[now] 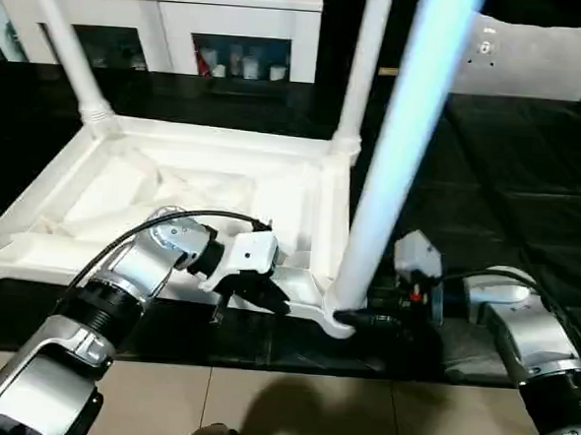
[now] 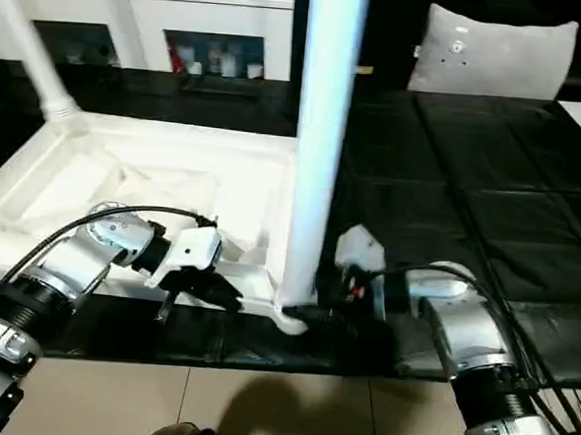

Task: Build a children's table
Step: Rotate leg to tighten

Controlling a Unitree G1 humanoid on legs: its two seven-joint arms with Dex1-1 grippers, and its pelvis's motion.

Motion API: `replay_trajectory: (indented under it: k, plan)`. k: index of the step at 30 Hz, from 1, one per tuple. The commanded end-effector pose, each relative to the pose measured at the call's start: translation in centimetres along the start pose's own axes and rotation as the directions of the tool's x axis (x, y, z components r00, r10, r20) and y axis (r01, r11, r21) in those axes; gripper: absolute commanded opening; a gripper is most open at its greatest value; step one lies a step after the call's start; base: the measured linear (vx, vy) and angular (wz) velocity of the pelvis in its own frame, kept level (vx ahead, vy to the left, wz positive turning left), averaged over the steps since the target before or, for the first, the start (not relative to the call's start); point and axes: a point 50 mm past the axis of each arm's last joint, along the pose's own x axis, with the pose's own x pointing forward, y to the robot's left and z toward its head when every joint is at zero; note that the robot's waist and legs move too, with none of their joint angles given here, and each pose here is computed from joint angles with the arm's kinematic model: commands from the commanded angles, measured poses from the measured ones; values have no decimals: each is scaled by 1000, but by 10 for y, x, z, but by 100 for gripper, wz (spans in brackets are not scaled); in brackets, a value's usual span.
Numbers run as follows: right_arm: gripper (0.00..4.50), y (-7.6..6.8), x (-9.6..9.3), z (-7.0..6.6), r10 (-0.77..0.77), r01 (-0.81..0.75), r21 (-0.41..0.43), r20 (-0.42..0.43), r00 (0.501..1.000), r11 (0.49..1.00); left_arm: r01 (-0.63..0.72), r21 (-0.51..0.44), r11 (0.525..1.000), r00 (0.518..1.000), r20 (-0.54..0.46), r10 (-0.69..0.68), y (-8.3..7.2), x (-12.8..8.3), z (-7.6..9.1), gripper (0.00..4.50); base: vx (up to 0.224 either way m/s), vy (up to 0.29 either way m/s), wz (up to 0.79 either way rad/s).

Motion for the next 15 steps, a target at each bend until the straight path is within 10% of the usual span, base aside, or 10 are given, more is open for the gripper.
replay_trajectory:
  k: [1,15]
  plan:
    - [348,-2,-4,1,1,-1,-16,-22,1000,1000,51,61,997,999,-17,-50,3,0,9,0,0,0,0]
    - [266,7,4,1,32,-32,19,26,999,999,-18,18,1000,1000,18,18,10,-1,9,0,0,0,0]
